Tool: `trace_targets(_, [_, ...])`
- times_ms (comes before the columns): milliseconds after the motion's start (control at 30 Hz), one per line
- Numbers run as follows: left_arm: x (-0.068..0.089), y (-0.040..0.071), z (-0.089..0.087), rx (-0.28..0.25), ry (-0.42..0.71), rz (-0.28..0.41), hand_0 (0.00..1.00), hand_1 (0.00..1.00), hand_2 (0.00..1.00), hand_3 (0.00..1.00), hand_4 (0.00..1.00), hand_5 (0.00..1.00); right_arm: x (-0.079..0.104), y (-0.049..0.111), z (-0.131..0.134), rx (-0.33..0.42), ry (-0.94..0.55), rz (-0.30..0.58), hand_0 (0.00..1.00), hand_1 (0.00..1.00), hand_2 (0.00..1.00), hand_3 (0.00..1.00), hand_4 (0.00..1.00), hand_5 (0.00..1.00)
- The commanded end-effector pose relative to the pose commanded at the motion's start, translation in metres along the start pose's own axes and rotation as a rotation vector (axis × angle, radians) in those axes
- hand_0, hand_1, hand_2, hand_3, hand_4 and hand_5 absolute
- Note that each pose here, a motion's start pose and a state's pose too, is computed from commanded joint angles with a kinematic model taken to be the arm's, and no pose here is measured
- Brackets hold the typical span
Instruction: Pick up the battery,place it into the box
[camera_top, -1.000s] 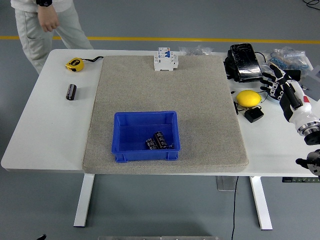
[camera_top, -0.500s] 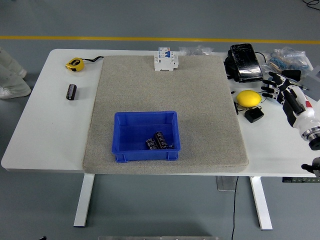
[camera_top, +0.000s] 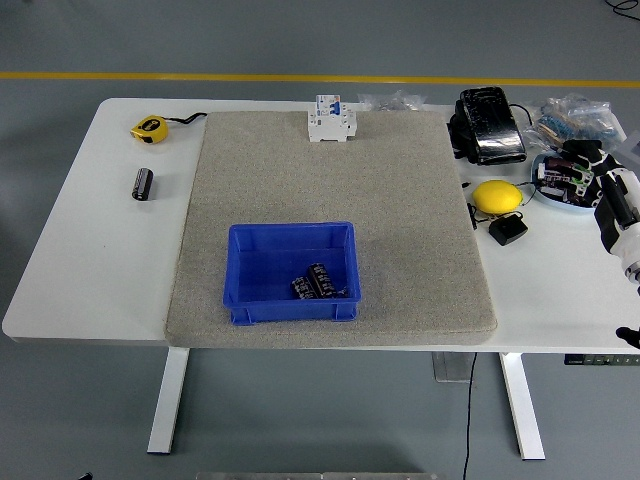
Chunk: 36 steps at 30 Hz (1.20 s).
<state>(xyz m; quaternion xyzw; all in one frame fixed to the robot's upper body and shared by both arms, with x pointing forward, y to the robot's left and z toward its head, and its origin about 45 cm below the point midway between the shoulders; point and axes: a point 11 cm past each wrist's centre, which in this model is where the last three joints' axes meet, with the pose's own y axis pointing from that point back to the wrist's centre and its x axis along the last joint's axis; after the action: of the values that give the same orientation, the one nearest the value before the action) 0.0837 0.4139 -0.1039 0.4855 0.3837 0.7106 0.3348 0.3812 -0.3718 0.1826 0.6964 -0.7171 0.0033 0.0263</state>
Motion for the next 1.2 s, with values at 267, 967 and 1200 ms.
trace_targets(267, [-0.0005,0.0001,-0.0005,0.003,-0.001,-0.001,0.709,0.656,0.769,0.695,0.713,0.511,0.0033,0.0011,-0.0031,0.008,-0.014,0.015,0.714,0.711,0.762,0.804,0.998,0.834])
trace_targets(967, [-0.0008,0.0002,0.0003,0.002,0.003,-0.001,0.709,0.658,0.769,0.696,0.717,0.515,0.0020,-0.0009,-0.0018,-0.015,0.000,0.025,0.737,0.735,0.771,0.798,0.998,0.820])
trace_targets(1200, [-0.0007,0.0001,0.0012,0.000,0.003,-0.001,0.709,0.658,0.770,0.695,0.717,0.515,0.0012,-0.0018,-0.0027,-0.012,0.002,0.023,0.741,0.733,0.770,0.797,0.998,0.818])
